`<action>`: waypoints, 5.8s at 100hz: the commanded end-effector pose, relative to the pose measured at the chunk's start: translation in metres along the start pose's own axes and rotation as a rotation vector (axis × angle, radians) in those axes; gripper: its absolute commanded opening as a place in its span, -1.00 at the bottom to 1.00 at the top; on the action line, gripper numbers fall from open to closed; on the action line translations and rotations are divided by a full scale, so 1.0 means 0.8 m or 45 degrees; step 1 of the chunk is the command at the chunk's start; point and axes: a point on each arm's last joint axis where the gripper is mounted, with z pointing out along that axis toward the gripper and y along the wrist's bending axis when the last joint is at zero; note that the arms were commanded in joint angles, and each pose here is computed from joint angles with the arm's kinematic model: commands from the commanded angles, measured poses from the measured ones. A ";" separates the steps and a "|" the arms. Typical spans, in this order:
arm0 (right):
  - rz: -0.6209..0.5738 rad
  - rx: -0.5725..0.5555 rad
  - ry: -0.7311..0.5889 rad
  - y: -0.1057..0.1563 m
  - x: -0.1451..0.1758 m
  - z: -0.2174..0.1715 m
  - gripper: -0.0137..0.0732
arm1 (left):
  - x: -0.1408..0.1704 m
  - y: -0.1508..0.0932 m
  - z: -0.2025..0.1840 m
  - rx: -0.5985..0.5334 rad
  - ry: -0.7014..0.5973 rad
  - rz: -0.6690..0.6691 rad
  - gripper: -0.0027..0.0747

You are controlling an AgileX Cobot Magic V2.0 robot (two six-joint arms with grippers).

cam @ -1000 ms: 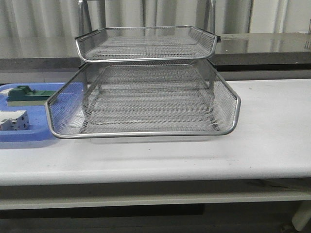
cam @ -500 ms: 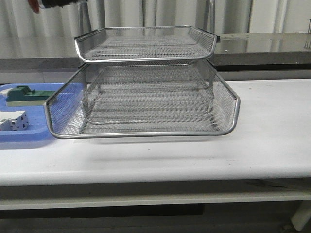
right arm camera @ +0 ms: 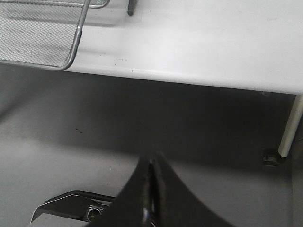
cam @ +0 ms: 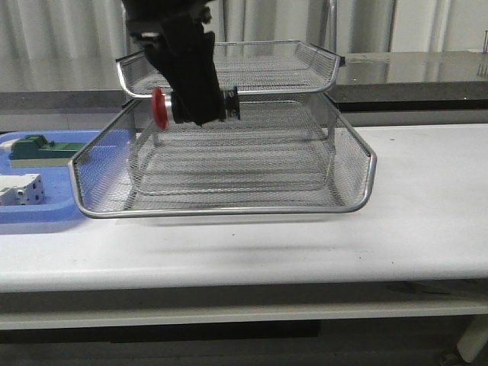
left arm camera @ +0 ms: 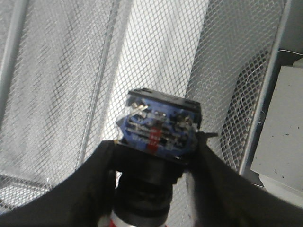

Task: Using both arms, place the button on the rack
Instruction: 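Lower the button into the tier and open the left gripper, then withdraw the left gripper upward away from the rack, then bring the right gripper to the front edge of the pulled-out tier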

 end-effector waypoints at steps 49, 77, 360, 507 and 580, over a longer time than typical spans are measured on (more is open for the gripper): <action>-0.006 -0.002 -0.102 0.002 -0.014 -0.009 -0.82 | -0.019 0.008 0.022 -0.019 -0.108 -0.037 -0.93; -0.006 -0.002 -0.102 0.002 -0.014 -0.009 -0.82 | -0.021 0.006 0.022 0.002 -0.124 -0.049 0.25; -0.006 -0.002 -0.102 0.002 -0.014 -0.009 -0.82 | 0.343 -0.236 -0.154 -1.219 -1.388 -1.051 0.34; -0.006 -0.002 -0.108 0.002 -0.014 -0.009 -0.82 | 0.351 -0.242 -0.138 -1.228 -1.395 -1.053 -0.98; 0.039 -0.249 0.102 0.013 -0.061 0.097 -0.82 | 0.351 -0.242 -0.138 -1.228 -1.395 -1.053 -0.98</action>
